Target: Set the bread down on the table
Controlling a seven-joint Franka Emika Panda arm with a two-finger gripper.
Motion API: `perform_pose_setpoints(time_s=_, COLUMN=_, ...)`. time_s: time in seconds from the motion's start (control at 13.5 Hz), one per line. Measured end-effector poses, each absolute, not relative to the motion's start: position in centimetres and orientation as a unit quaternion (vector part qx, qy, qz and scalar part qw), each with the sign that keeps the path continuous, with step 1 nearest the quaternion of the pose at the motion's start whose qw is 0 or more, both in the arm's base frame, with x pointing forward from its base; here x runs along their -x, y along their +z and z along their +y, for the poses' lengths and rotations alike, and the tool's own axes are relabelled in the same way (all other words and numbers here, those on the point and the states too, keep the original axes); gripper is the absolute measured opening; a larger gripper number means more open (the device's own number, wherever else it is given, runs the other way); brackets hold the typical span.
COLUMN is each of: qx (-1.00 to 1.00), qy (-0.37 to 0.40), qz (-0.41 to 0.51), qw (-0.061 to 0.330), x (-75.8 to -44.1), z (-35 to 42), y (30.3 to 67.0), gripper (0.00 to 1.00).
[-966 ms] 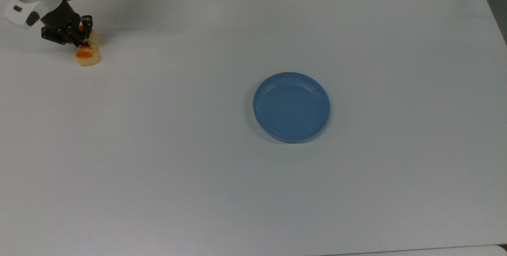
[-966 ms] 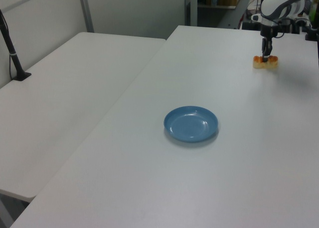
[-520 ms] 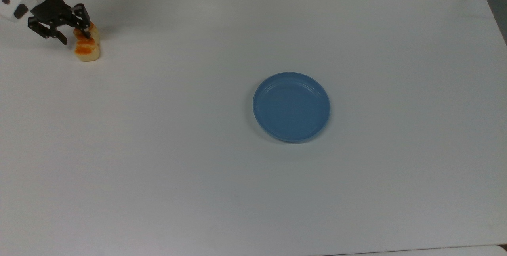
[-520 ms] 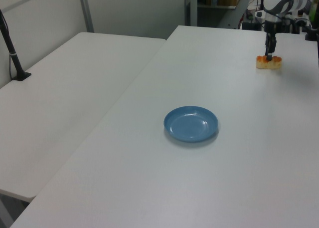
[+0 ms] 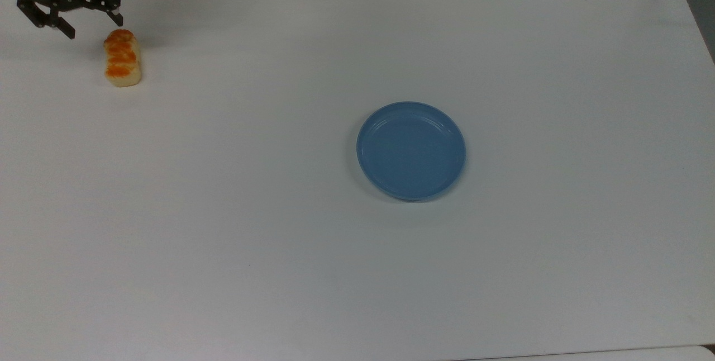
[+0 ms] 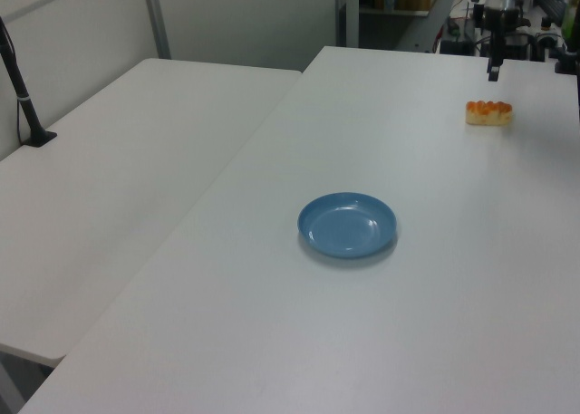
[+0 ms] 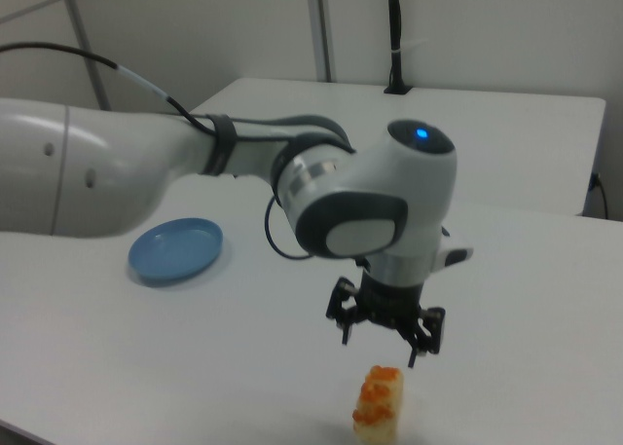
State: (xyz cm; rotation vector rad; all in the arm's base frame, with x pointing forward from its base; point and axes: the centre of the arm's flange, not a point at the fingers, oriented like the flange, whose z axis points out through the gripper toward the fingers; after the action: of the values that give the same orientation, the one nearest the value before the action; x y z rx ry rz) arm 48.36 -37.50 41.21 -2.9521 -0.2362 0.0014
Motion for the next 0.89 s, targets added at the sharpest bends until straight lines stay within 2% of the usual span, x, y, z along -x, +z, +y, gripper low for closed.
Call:
perform_pose_setpoints(time_s=0.22, qx=0.995, qy=0.012, qz=0.008, qw=0.097, x=-48.9, z=-35.9, y=45.8, gripper=1.0)
perform_pose_setpoints(time_s=0.45, qx=0.989, qy=0.019, qz=0.117, qw=0.091, x=-50.6, z=-32.2, y=52.3, gripper=1.0)
perform_pose_setpoints(time_s=0.67, qx=0.984, qy=0.02, qz=0.154, qw=0.085, x=-51.0, z=-27.8, y=57.4, gripper=1.0)
perform_pose_setpoints(time_s=0.89, qx=0.982, qy=0.029, qz=0.169, qw=0.084, x=-50.1, z=-24.0, y=60.9, gripper=1.0)
